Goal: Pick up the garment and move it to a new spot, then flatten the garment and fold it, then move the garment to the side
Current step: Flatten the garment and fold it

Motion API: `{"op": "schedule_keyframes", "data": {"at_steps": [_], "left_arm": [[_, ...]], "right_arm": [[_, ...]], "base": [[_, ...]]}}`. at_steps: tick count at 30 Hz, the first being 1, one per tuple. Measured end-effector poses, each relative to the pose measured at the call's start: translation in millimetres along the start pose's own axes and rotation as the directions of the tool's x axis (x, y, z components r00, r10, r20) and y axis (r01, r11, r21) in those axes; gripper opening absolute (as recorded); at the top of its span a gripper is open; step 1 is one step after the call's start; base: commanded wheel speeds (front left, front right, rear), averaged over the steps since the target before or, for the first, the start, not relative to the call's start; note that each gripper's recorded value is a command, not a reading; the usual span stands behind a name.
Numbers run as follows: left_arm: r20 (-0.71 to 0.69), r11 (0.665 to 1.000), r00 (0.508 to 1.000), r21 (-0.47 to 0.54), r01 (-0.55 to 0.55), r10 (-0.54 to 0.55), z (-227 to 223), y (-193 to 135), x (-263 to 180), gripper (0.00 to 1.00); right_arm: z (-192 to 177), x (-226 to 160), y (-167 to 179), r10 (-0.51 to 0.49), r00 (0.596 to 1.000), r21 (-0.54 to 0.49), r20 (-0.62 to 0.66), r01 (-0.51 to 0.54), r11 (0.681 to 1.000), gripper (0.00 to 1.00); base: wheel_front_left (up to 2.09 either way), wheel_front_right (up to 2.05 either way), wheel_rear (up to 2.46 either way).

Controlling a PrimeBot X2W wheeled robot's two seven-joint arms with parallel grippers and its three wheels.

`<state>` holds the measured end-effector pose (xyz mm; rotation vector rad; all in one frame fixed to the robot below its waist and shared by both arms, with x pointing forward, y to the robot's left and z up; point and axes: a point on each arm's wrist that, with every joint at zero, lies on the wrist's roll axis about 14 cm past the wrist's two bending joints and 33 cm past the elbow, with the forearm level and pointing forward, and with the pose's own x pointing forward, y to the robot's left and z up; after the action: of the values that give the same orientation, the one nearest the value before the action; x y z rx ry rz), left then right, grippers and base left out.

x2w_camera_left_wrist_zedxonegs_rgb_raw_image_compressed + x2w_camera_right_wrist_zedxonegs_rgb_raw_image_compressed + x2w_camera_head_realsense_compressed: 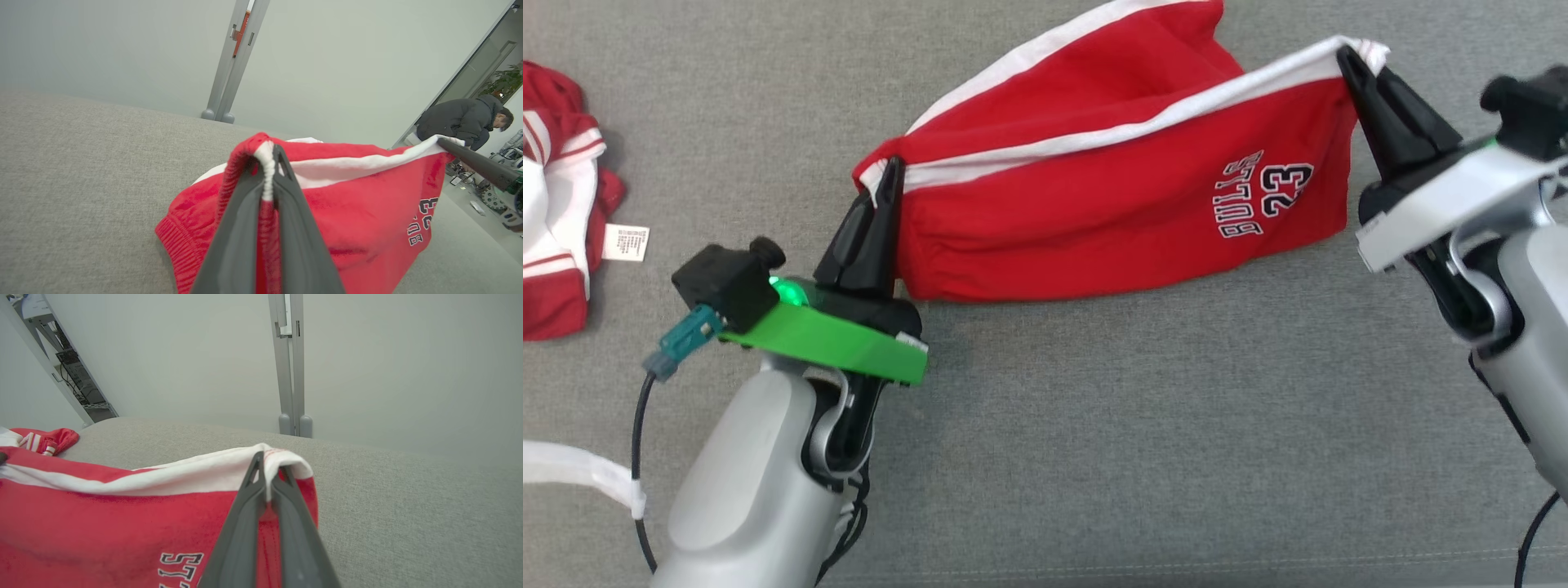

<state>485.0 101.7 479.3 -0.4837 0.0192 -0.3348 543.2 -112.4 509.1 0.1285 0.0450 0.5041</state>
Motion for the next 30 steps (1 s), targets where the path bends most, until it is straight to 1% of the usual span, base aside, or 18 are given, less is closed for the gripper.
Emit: {"op": "schedule_keyframes", "data": {"at_steps": [5, 9, 14, 17, 18, 19, 20, 22, 25, 27, 30], "left_arm": [[-0.011, 0.999, 0.999, -0.001, -0.053, 0.053, -6, 22, 21, 0.0], [-0.045, 0.994, 0.993, 0.005, -0.112, 0.113, -18, 44, 27, 0.0], [-0.055, 0.991, 0.989, 0.012, -0.136, 0.136, -21, 55, 36, 0.0], [-0.067, 0.989, 0.986, 0.021, -0.149, 0.15, -25, 62, 37, 0.0], [-0.072, 0.988, 0.986, 0.026, -0.151, 0.152, -26, 64, 38, 0.12], [-0.076, 0.988, 0.985, 0.029, -0.153, 0.155, -28, 66, 38, 0.45], [-0.082, 0.987, 0.984, 0.037, -0.153, 0.156, -29, 67, 38, 1.0], [-0.084, 0.987, 0.984, 0.057, -0.15, 0.155, -29, 68, 38, 1.0], [-0.084, 0.984, 0.987, 0.125, -0.127, 0.139, -24, 66, 37, 1.0], [-0.066, 0.983, 0.987, 0.122, -0.138, 0.146, -19, 66, 32, 1.0], [-0.059, 0.977, 0.985, 0.151, -0.152, 0.162, -16, 68, 18, 1.0]], "right_arm": [[-11, 53, -12, -0.01, 0.999, 0.01, -0.041, 0.01, 1.0, 0.0], [-26, 91, -11, -0.003, 0.997, 0.014, -0.079, 0.004, 1.0, 0.0], [-52, 123, 0, 0.027, 0.99, -0.007, -0.135, -0.029, 1.0, 0.0], [-66, 134, -2, 0.017, 0.987, -0.008, -0.158, -0.019, 1.0, 0.0], [-72, 137, -2, 0.013, 0.985, -0.002, -0.17, -0.014, 1.0, 0.0], [-76, 138, -2, 0.013, 0.984, 0.002, -0.176, -0.013, 1.0, 0.25], [-80, 140, 1, 0.019, 0.984, 0.001, -0.179, -0.019, 1.0, 1.0], [-85, 142, 7, 0.032, 0.983, 0.004, -0.181, -0.032, 0.999, 1.0], [-84, 140, 11, 0.042, 0.983, -0.005, -0.178, -0.044, 0.999, 1.0], [-79, 137, 8, 0.038, 0.985, -0.016, -0.171, -0.042, 0.999, 1.0], [-74, 128, 2, 0.031, 0.985, -0.034, -0.172, -0.038, 0.999, 1.0]], "base": [[0.0, 0.0, 0.0], [0.0, 0.0, 0.0], [0.0, 0.0, 0.0], [0.0, 0.0, 0.0], [0.0, 0.0, 0.0], [0.0, 0.0, 0.0], [0.0, 0.0, 0.0], [0.0, 0.0, 0.0], [0.0, 0.0, 0.0], [0.0, 0.0, 0.0], [0.0, 0.0, 0.0]]}}
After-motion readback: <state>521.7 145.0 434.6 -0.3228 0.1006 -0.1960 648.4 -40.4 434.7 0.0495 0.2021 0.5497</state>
